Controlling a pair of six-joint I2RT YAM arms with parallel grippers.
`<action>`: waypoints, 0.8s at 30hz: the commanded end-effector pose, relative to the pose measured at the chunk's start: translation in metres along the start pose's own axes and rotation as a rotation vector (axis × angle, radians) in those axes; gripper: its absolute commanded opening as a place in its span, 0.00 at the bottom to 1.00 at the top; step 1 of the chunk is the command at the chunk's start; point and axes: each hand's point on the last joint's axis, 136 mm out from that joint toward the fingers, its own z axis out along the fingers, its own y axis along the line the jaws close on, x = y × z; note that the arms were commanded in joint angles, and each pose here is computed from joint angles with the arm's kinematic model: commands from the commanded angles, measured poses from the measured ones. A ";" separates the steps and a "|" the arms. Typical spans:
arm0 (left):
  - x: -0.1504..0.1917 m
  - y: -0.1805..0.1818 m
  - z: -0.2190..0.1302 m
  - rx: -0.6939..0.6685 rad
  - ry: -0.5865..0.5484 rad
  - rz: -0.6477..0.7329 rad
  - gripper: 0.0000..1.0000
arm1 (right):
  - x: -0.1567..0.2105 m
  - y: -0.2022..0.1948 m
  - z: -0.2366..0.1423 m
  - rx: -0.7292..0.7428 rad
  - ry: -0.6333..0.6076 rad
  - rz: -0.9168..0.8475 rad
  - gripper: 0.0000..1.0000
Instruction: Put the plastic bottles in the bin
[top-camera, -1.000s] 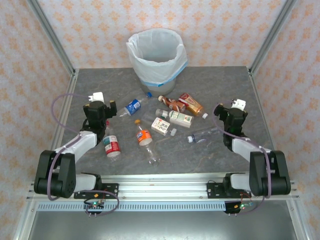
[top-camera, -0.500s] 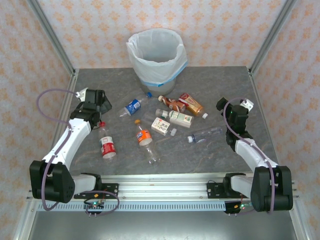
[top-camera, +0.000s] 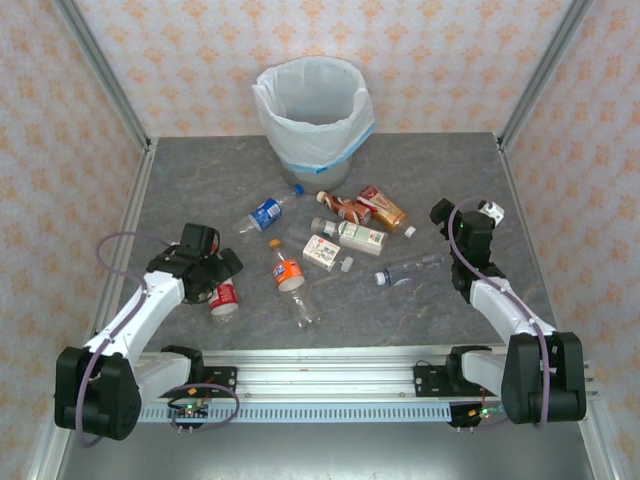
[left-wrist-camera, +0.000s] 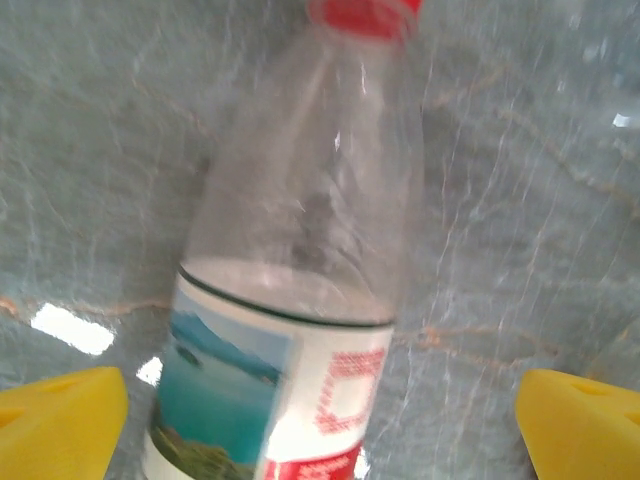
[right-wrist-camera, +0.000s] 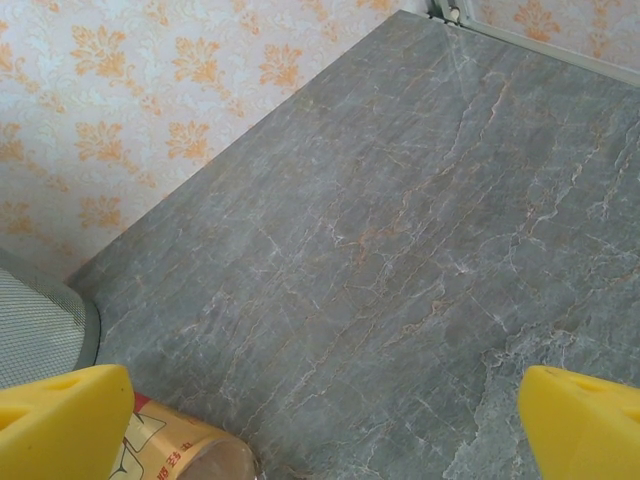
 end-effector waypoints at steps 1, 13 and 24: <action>0.023 0.011 0.005 -0.023 0.060 -0.004 1.00 | 0.002 0.001 -0.003 -0.009 -0.003 0.025 0.99; 0.041 0.009 0.038 -0.024 0.084 0.103 1.00 | 0.024 0.055 -0.009 -0.247 0.149 -0.108 0.99; 0.036 0.009 0.054 -0.006 0.035 0.025 0.95 | 0.037 0.102 -0.026 -0.481 0.221 -0.174 0.99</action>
